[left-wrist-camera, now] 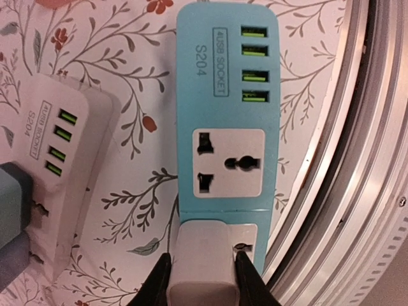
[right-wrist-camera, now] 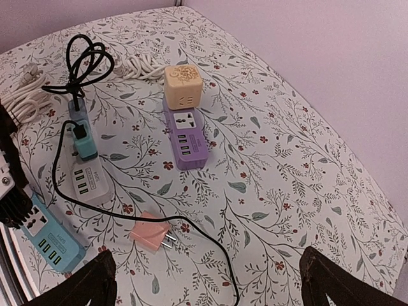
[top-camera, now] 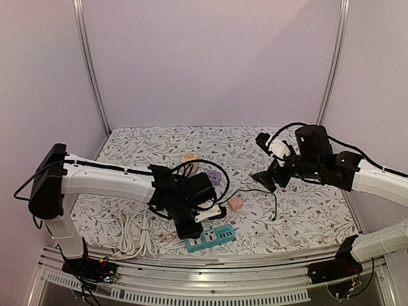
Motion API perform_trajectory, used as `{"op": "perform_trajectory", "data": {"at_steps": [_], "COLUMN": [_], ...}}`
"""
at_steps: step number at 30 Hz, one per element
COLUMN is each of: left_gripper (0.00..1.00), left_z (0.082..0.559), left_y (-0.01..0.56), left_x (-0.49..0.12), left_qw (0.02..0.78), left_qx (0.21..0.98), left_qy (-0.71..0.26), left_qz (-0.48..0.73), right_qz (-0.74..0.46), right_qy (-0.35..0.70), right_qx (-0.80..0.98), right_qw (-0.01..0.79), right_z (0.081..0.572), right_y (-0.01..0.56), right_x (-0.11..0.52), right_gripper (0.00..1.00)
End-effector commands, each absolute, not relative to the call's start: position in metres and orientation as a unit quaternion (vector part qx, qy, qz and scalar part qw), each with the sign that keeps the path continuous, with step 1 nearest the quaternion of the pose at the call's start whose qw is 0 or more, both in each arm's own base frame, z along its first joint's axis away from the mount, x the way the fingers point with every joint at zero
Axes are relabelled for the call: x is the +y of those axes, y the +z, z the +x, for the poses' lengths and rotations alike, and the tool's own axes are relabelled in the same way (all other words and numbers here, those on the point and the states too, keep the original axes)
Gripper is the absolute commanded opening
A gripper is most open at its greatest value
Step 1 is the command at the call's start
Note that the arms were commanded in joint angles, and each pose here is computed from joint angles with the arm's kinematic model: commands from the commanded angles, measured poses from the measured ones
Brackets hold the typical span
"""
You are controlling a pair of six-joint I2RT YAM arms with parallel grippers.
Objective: Insert the plug
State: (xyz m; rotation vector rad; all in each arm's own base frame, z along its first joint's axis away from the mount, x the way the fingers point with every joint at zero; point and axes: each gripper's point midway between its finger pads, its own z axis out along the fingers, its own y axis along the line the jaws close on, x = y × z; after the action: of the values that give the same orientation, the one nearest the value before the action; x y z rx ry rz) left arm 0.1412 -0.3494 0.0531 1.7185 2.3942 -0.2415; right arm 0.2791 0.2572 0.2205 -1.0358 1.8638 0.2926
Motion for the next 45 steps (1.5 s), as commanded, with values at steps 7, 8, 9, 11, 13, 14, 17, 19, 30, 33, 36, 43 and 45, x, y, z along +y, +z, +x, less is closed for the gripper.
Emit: {"op": "perform_trajectory", "data": {"at_steps": [7,8,9,11,13,14,17,19,30,33,36,43,45], "left_gripper": [0.00,0.04,0.21,0.59,0.91,0.98,0.99,0.99,1.00,0.99,0.99,0.99,0.99], "left_z": [0.123,0.123,0.122,0.124,0.125,0.127,0.134,0.136,0.131,0.113,0.106,0.142,0.163], "left_y": [-0.001,0.000,0.001,0.007,0.016,0.021,0.036,0.045,0.097,0.114,0.129,0.188,0.211], "left_x": [-0.331,-0.332,-0.332,-0.336,-0.340,-0.342,-0.348,-0.351,-0.364,-0.373,-0.375,-0.376,-0.366], "left_qw": [0.013,0.014,0.015,0.024,0.032,0.039,0.063,0.074,0.098,0.087,0.081,0.162,0.198], "left_qx": [0.798,0.794,0.790,0.778,0.767,0.761,0.745,0.735,0.682,0.661,0.651,0.676,0.697], "left_qy": [-0.027,-0.030,-0.032,-0.035,-0.039,-0.041,-0.036,-0.039,-0.063,-0.103,-0.122,-0.140,-0.165], "left_qz": [0.602,0.607,0.612,0.627,0.639,0.646,0.663,0.673,0.722,0.739,0.745,0.706,0.670], "right_qz": [-0.396,-0.391,-0.389,-0.378,-0.360,-0.353,-0.348,-0.343,-0.343,-0.339,-0.365,-0.558,-0.625], "right_qy": [0.096,0.097,0.104,0.106,0.106,0.104,0.111,0.122,0.167,0.163,0.166,0.264,0.256], "right_qx": [0.774,0.775,0.776,0.779,0.784,0.786,0.784,0.782,0.767,0.769,0.764,0.682,0.637], "right_qw": [0.486,0.487,0.485,0.490,0.494,0.497,0.502,0.506,0.515,0.517,0.506,0.392,0.370], "right_z": [0.289,0.290,0.291,0.295,0.299,0.301,0.302,0.301,0.287,0.286,0.278,0.208,0.193], "right_y": [0.220,0.221,0.222,0.227,0.231,0.233,0.238,0.244,0.264,0.266,0.264,0.228,0.205], "right_x": [0.247,0.247,0.248,0.248,0.246,0.244,0.246,0.247,0.251,0.248,0.249,0.280,0.284], "right_gripper": [0.99,0.99,0.99,0.99,0.99,0.99,0.99,0.99,0.99,0.99,0.99,0.99,0.99]}}
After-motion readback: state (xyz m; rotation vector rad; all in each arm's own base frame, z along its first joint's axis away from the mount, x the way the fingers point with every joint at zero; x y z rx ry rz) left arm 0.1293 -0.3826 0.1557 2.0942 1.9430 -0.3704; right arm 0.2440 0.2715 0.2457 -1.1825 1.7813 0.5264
